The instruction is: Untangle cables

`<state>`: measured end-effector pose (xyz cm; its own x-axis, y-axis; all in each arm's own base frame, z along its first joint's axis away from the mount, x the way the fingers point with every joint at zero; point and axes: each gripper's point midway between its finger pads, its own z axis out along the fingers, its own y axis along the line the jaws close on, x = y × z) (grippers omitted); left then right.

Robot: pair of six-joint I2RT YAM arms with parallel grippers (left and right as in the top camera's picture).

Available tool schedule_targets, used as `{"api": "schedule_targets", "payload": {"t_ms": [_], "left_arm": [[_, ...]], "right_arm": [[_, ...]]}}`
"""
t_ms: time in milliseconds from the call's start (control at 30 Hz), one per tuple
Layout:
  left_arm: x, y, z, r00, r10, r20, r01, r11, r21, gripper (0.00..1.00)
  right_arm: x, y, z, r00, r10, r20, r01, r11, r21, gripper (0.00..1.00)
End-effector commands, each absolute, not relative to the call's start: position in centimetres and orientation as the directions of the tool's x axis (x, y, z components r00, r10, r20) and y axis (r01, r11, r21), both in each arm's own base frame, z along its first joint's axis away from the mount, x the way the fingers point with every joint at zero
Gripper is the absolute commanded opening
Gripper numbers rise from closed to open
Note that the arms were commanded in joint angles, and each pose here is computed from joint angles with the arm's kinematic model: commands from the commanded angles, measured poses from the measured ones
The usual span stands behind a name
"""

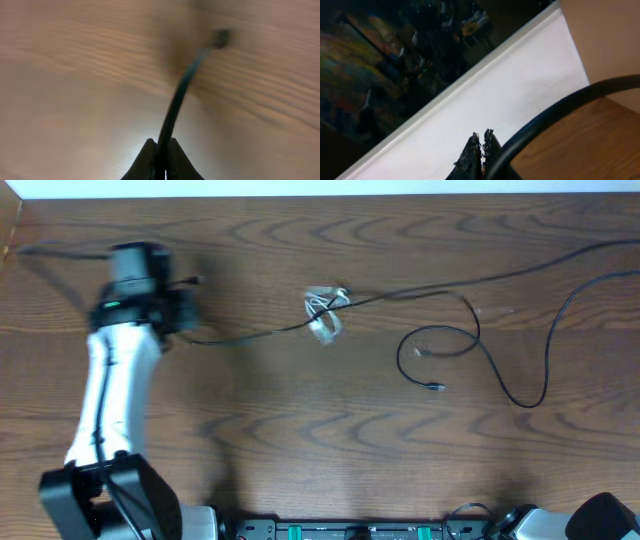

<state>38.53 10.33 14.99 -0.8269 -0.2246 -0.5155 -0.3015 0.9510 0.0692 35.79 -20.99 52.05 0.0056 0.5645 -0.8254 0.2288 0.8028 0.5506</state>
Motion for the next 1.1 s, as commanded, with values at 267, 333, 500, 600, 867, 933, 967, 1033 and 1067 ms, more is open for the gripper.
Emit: {"api": "schedule_targets", "payload": {"t_ms": [267, 333, 500, 600, 867, 933, 967, 1033, 1067], "left_arm": [[32.2, 26.1, 16.9, -0.538, -0.598, -0.594, -0.730, 0.683, -0.026, 0.08], [31.3, 27.3, 17.0, -0.511, -0.617, -0.599, -0.754, 0.656, -0.032, 0.08], [30.1, 29.7, 17.5, -0.455, -0.633, -0.626, -0.792, 0.609, -0.039, 0.07], [29.5, 30.8, 17.9, -0.427, -0.636, -0.643, -0.809, 0.587, -0.043, 0.07], [28.4, 32.0, 17.9, -0.401, -0.650, -0.646, -0.830, 0.555, -0.044, 0.08], [28.4, 32.0, 18.0, -0.399, -0.648, -0.648, -0.830, 0.555, -0.044, 0.08], [28.4, 32.0, 18.0, -0.399, -0.648, -0.649, -0.830, 0.555, -0.044, 0.07], [28.5, 32.1, 18.0, -0.397, -0.647, -0.651, -0.830, 0.555, -0.045, 0.07], [28.5, 32.1, 18.0, -0.398, -0.647, -0.651, -0.830, 0.555, -0.045, 0.08]], "right_arm": [[36.1, -21.9, 51.7, 0.001, 0.531, -0.847, 0.261, 0.818, 0.513, 0.01], [36.1, -22.0, 51.5, 0.000, 0.531, -0.847, 0.271, 0.816, 0.511, 0.01], [36.1, -22.2, 51.5, 0.004, 0.530, -0.848, 0.279, 0.814, 0.510, 0.01], [35.8, -22.9, 51.3, 0.011, 0.517, -0.856, 0.318, 0.810, 0.493, 0.01], [33.3, -27.3, 47.5, -0.032, 0.466, -0.884, 0.606, 0.712, 0.354, 0.01], [32.5, -28.6, 46.5, -0.048, 0.458, -0.888, 0.676, 0.669, 0.309, 0.01], [32.1, -29.4, 45.8, -0.052, 0.458, -0.887, 0.717, 0.636, 0.286, 0.01], [31.2, -30.7, 44.6, -0.060, 0.466, -0.883, 0.783, 0.570, 0.247, 0.01], [30.8, -31.3, 43.8, -0.071, 0.474, -0.878, 0.809, 0.542, 0.228, 0.01]]}}
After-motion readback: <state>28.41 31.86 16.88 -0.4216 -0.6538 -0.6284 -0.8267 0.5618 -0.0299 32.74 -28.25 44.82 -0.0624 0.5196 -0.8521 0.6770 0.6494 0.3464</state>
